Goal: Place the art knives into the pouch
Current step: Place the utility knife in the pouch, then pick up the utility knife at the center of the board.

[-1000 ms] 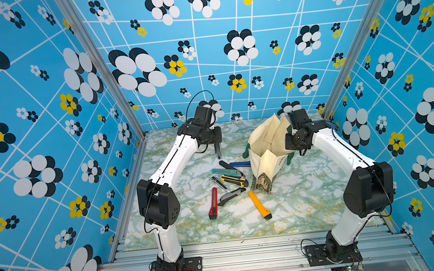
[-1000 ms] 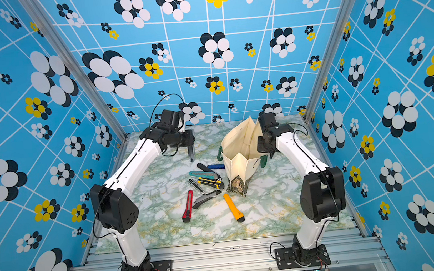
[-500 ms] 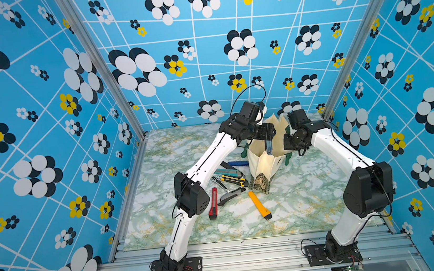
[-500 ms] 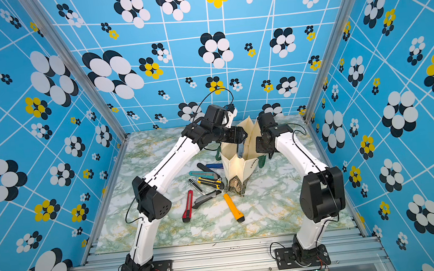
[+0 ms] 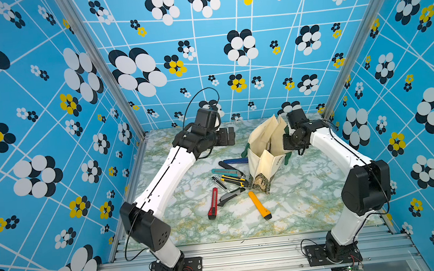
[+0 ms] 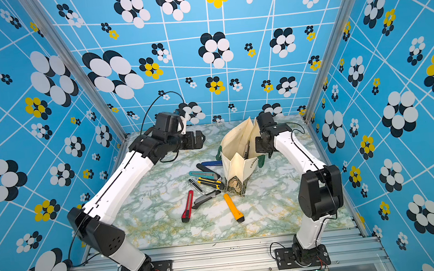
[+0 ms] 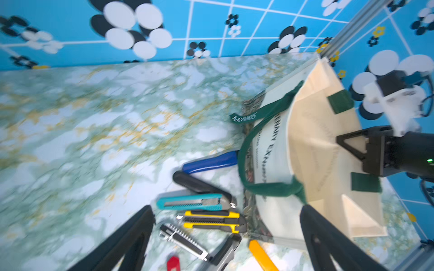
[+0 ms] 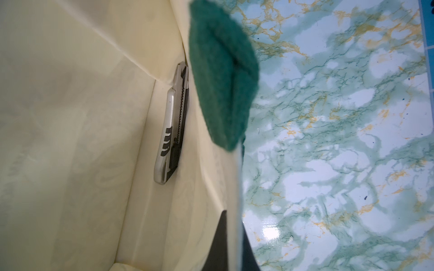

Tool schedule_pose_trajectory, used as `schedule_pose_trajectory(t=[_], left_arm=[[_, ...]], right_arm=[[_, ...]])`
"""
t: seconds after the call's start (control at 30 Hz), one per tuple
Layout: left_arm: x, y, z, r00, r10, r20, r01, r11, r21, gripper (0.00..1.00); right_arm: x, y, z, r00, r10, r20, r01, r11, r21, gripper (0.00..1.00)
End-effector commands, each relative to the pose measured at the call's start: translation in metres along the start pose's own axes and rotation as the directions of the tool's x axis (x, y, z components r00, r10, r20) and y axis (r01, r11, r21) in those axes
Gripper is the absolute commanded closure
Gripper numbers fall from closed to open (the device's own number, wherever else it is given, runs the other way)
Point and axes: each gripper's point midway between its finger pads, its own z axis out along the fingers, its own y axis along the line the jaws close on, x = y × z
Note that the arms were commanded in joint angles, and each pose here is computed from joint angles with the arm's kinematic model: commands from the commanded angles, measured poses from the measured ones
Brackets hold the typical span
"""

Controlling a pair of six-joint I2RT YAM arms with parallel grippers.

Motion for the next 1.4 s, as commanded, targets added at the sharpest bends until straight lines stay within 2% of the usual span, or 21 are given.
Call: schedule_pose_trajectory(t=[0.0, 0.13, 0.23, 0.37, 0.53, 0.8, 0.97, 1.07, 1.23, 1.37], left_arm=[[0.087, 0.038, 0.012, 0.979, -0.067, -0.195, 0.038, 0.989, -0.146, 0.02], [0.171, 0.064, 0.011, 0.932, -0.187, -0.309, 0.114, 0.964, -0.239, 0.05], [0.214, 0.073, 0.009, 0.901, -0.256, -0.352, 0.156, 0.945, -0.287, 0.08], [0.253, 0.078, 0.007, 0.871, -0.296, -0.391, 0.166, 0.929, -0.332, 0.09], [0.29, 0.074, 0.011, 0.84, -0.295, -0.455, 0.138, 0.928, -0.346, 0.11], [0.31, 0.08, 0.031, 0.829, -0.273, -0.488, 0.088, 0.925, -0.37, 0.13], [0.316, 0.081, 0.052, 0.816, -0.24, -0.525, 0.033, 0.927, -0.373, 0.18], [0.319, 0.089, 0.062, 0.808, -0.249, -0.534, 0.018, 0.917, -0.4, 0.26], [0.314, 0.101, 0.082, 0.809, -0.309, -0.499, 0.075, 0.898, -0.434, 0.37], [0.311, 0.105, 0.087, 0.81, -0.295, -0.507, 0.046, 0.893, -0.447, 0.48]], right_arm=[[-0.011, 0.007, 0.002, 1.0, -0.025, 0.011, 0.025, 1.0, -0.001, 1.0], [-0.014, 0.009, 0.007, 0.999, -0.033, 0.001, 0.033, 0.999, 0.0, 1.0], [-0.015, 0.009, 0.009, 0.999, -0.042, -0.005, 0.042, 0.999, 0.005, 1.0], [-0.013, 0.01, 0.013, 0.998, -0.052, -0.021, 0.052, 0.999, 0.006, 1.0], [-0.011, 0.01, 0.018, 0.998, -0.054, -0.036, 0.055, 0.998, 0.006, 1.0], [-0.011, 0.009, 0.019, 0.997, -0.065, -0.044, 0.066, 0.998, 0.014, 1.0], [-0.011, 0.007, 0.018, 0.997, -0.066, -0.045, 0.067, 0.997, 0.023, 1.0], [-0.009, 0.007, 0.019, 0.997, -0.06, -0.048, 0.062, 0.998, 0.026, 1.0], [-0.007, 0.006, 0.021, 0.998, -0.048, -0.05, 0.05, 0.998, 0.028, 1.0], [-0.008, 0.004, 0.02, 0.998, -0.048, -0.045, 0.05, 0.998, 0.039, 1.0]])
